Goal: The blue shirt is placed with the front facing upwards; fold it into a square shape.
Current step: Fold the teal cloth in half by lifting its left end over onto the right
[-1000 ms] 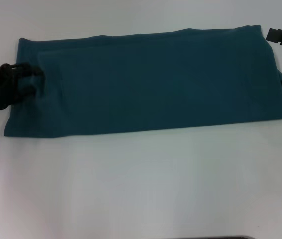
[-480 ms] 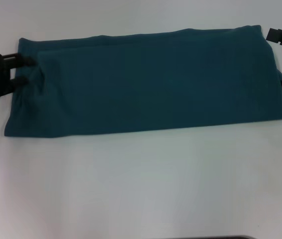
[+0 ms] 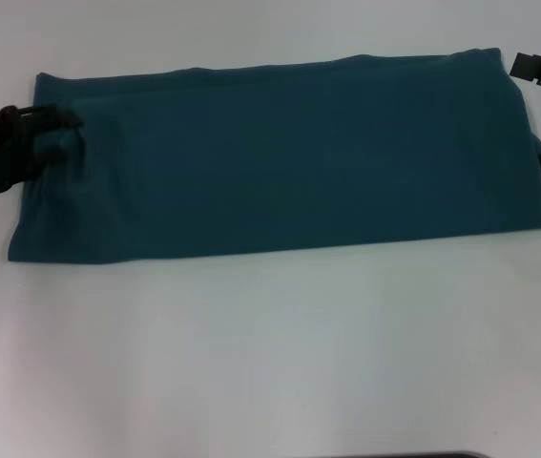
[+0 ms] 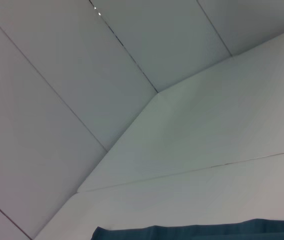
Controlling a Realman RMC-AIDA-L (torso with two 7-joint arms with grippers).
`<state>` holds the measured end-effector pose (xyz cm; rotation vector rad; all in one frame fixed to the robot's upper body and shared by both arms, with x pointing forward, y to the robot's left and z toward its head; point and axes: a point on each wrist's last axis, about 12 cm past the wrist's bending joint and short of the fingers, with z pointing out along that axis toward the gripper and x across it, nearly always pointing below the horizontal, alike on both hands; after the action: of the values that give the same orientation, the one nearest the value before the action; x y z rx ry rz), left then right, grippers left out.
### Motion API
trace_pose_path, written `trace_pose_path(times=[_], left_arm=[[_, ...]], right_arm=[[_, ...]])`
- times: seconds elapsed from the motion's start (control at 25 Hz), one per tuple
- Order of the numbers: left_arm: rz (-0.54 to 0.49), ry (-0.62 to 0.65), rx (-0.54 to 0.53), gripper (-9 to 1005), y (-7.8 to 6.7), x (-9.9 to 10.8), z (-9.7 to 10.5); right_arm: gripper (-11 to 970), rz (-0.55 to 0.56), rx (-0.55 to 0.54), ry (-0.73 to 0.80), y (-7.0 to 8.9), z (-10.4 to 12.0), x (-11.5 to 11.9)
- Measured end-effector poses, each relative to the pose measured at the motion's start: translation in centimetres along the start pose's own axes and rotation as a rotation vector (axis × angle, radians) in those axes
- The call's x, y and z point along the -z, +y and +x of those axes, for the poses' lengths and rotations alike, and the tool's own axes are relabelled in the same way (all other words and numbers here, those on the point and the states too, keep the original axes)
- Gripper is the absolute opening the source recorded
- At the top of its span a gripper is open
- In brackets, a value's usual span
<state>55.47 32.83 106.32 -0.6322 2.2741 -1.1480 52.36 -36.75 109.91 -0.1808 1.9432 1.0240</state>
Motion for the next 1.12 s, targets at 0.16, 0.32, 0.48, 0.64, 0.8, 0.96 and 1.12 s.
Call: trace_pose_path(times=[0.16,0.32,0.48,0.64,0.8,0.96,1.12], left_arm=[[-0.014,-0.024,-0.008,599,-0.1,-0.7,0.0],[-0.031,-0.036,-0.023,600,-0.2,-1.3,-0.1],[-0.057,-0.031,-0.039,600,-0.4,-2.0,0.0],[-0.064,-0.005,-0.037,600,-0.3,-2.6,0.2],[-0.05,-0.006,-0.038,601,-0.5,-2.2,0.0],[0.0,-0.002,-0.056,601,-1.2,-0.8,-0.6],[0.066,0.025,-0.178,601,-1.9,1.0,-1.2]], right_arm=[[615,-0.002,0.0,0.001,0.0,0.0,0.0],[615,-0.001,-0.001,0.001,0.0,0.0,0.0],[615,-0.002,-0.001,0.001,0.0,0.0,0.0],[615,-0.002,0.0,0.001,0.0,0.0,0.0],[615,-0.002,-0.002,0.001,0.0,0.1,0.0],[614,0.001,-0.002,0.001,0.0,0.0,0.1],[614,0.001,0.0,0.0,0.0,0.0,0.1]])
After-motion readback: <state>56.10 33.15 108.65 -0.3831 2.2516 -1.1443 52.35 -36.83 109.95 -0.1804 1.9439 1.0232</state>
